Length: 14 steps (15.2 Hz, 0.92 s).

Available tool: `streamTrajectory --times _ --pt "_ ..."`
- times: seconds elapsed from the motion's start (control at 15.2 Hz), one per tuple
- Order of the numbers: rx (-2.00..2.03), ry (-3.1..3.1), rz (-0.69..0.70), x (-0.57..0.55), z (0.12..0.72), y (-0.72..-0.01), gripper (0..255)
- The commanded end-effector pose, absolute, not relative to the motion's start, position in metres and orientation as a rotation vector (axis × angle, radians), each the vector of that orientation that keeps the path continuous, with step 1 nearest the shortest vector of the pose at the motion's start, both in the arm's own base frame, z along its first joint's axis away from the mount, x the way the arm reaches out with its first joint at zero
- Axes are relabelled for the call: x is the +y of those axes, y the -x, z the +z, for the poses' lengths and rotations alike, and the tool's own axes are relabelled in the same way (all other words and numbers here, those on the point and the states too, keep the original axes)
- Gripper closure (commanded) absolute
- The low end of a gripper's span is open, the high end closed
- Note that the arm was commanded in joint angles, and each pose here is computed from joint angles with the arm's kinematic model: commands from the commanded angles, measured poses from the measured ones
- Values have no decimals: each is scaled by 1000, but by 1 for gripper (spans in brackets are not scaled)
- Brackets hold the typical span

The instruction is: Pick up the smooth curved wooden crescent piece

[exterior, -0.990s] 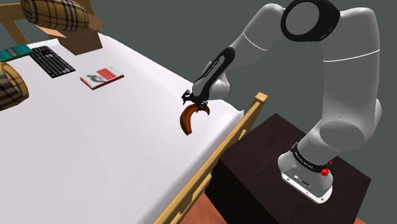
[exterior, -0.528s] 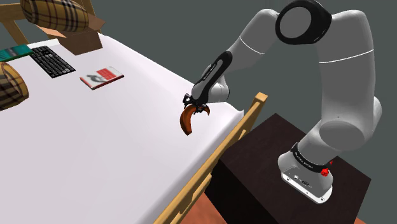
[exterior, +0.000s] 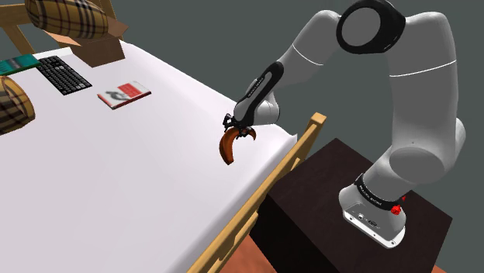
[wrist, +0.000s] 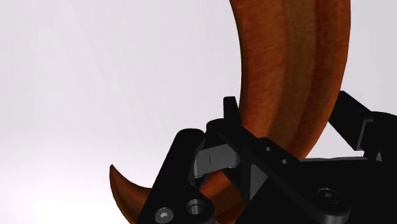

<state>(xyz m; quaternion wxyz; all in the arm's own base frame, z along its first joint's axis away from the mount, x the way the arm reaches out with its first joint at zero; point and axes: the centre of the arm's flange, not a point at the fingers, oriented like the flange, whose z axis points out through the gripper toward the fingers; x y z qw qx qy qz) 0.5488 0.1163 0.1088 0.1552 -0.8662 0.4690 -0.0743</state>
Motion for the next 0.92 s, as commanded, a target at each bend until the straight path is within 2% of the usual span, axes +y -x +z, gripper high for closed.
streamTrajectory --times 0.0,0.86 --pt "1343 2482 -212 117 117 -549 255" --pt "1343 2482 -212 117 186 -549 255"
